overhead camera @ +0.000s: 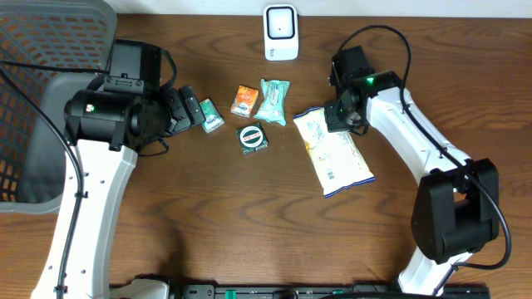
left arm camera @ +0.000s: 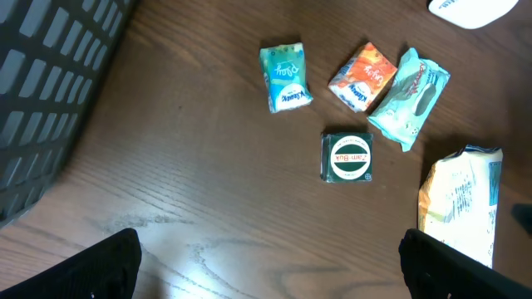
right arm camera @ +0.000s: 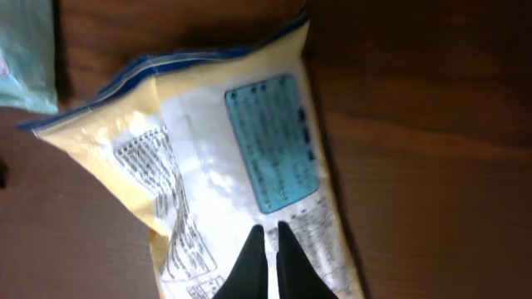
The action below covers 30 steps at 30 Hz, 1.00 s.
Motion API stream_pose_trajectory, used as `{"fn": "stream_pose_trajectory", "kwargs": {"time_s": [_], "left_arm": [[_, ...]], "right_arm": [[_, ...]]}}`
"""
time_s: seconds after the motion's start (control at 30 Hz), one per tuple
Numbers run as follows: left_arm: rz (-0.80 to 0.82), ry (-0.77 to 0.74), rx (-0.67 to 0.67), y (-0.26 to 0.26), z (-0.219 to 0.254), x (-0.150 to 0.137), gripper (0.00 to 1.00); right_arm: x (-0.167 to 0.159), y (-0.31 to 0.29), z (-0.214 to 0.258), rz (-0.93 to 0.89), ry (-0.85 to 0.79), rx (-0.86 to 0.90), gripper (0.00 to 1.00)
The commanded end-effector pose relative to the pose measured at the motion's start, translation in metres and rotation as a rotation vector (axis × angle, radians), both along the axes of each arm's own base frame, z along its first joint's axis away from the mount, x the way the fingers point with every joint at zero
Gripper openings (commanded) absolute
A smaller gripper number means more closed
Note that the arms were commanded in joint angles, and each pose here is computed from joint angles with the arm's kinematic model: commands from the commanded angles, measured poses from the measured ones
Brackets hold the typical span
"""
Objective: Scan the item barcode
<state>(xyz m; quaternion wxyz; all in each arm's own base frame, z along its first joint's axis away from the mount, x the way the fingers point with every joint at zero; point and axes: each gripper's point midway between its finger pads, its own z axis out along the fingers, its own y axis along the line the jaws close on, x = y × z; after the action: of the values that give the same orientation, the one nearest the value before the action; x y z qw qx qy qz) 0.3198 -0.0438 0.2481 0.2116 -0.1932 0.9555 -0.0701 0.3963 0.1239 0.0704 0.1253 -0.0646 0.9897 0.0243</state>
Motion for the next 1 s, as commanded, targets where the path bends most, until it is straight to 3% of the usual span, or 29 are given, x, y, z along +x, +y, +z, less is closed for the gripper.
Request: {"fn": "stream_pose_trajectory", "kwargs": {"time_s": [0.0, 0.17, 0.4, 0.53, 0.8, 0.97], "left_arm": [[0.001, -0.012, 0.010, 0.002, 0.004, 0.000, 0.98], [0.001, -0.012, 0.010, 0.002, 0.004, 0.000, 0.98], [0.001, -0.012, 0.010, 0.002, 0.004, 0.000, 0.97], [0.001, -0.012, 0.010, 0.002, 0.004, 0.000, 0.98], [0.001, -0.012, 0.010, 0.002, 0.004, 0.000, 0.98], [0.001, -0.012, 0.010, 0.002, 0.004, 0.000, 0.98]], "right_arm": [[-0.014, 0.008, -0.024, 0.031, 0.042, 0.061, 0.01], [-0.020, 0.034, -0.050, 0.074, 0.023, 0.219, 0.01], [0.012, 0.045, 0.018, 0.083, -0.034, 0.236, 0.01], [0.018, 0.044, 0.024, 0.079, -0.056, 0.225, 0.01], [-0.011, 0.029, -0.047, 0.012, 0.082, 0.150, 0.01], [-0.019, 0.081, -0.068, 0.101, 0.143, 0.381, 0.01]]}}
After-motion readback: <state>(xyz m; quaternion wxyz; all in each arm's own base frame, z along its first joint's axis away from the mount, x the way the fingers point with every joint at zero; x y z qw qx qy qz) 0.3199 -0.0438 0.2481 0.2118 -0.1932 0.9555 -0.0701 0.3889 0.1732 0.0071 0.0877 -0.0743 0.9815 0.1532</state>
